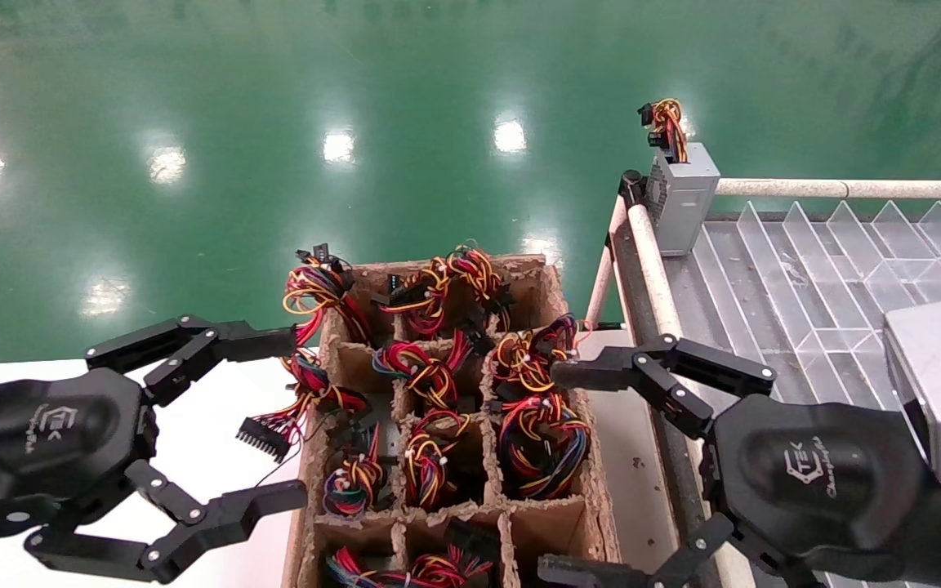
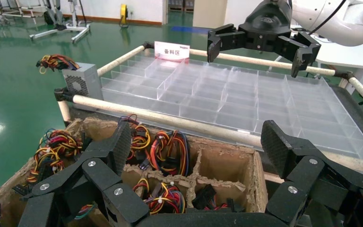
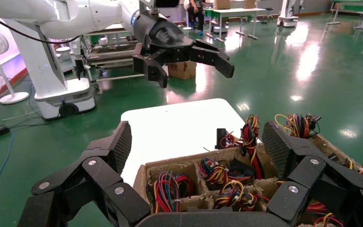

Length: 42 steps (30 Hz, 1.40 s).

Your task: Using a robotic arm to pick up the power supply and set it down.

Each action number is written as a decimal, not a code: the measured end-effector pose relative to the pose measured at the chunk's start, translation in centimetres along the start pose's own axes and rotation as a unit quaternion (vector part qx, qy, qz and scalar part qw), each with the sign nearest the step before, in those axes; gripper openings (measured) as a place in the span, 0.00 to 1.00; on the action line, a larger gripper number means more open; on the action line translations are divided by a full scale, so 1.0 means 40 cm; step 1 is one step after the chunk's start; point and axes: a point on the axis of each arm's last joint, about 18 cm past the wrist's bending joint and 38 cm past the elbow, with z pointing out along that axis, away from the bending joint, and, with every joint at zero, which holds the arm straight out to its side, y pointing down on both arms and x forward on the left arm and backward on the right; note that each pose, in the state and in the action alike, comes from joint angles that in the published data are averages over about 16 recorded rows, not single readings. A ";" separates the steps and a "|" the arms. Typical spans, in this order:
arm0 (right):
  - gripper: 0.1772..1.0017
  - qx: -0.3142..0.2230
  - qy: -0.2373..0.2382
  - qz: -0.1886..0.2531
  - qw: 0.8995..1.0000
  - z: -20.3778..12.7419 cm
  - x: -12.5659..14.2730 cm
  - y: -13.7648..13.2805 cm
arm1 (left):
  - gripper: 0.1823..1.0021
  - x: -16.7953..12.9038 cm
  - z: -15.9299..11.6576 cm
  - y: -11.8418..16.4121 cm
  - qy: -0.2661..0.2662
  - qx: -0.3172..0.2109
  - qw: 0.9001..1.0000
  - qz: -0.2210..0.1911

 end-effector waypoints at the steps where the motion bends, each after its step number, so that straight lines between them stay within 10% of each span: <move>1: 1.00 0.000 0.001 0.000 1.000 0.000 0.001 0.000 | 1.00 0.000 0.000 0.000 0.000 0.000 1.000 0.000; 42: 1.00 0.000 0.006 -0.001 1.000 0.000 0.010 0.001 | 1.00 0.000 0.000 0.000 0.000 0.000 1.000 0.000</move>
